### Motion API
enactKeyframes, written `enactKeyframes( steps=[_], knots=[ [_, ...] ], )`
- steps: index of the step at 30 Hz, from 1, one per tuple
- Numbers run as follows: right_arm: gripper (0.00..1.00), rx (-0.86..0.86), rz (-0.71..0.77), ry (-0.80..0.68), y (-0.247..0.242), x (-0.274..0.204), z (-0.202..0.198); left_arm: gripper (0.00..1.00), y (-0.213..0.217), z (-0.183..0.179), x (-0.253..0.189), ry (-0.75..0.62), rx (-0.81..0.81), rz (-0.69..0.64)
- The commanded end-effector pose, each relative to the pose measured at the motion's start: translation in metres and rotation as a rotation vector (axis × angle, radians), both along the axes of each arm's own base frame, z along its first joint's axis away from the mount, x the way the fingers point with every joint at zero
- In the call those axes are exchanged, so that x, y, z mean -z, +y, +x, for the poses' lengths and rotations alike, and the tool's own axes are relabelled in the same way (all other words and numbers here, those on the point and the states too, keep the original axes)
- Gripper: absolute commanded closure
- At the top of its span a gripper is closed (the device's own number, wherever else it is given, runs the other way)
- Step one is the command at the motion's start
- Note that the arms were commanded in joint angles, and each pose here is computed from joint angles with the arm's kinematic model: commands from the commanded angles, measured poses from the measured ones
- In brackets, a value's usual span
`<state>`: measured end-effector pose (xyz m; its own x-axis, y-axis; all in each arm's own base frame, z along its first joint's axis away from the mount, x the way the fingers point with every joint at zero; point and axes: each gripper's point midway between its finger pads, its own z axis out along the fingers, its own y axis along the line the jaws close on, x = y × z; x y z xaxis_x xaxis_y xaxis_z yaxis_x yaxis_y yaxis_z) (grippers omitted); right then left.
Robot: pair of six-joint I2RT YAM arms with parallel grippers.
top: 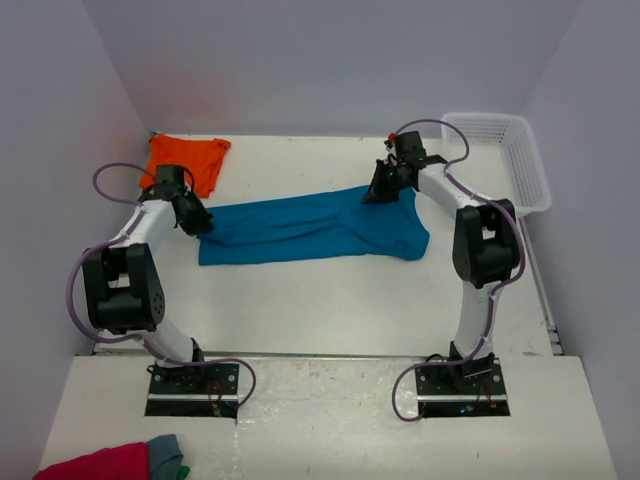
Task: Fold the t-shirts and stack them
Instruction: Fold the other side of the tshirt into a rectangle
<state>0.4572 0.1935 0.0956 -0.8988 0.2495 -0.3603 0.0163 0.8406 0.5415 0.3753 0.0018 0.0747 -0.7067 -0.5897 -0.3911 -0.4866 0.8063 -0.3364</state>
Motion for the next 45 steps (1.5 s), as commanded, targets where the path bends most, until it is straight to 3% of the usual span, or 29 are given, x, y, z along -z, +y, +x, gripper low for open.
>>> enactKeyframes(
  steps=[1,17,33,41,45],
  knots=[
    [1.0,-0.019,-0.018,0.037,0.017,0.016,-0.008,1.0,-0.005,0.008,-0.006,-0.044,0.034,-0.009],
    [1.0,0.028,-0.095,0.17,0.011,0.067,-0.028,1.0,-0.012,0.008,-0.005,-0.041,0.046,-0.018],
    [1.0,0.035,-0.128,0.291,0.014,0.082,-0.087,1.0,-0.002,0.005,0.001,0.003,0.012,0.025],
    [1.0,0.002,-0.131,0.269,0.028,0.077,-0.117,1.0,-0.002,0.005,0.003,0.005,0.018,0.027],
    [1.0,0.008,-0.168,0.144,0.027,0.05,-0.114,1.0,-0.002,0.004,0.005,0.007,0.019,0.026]
  ],
)
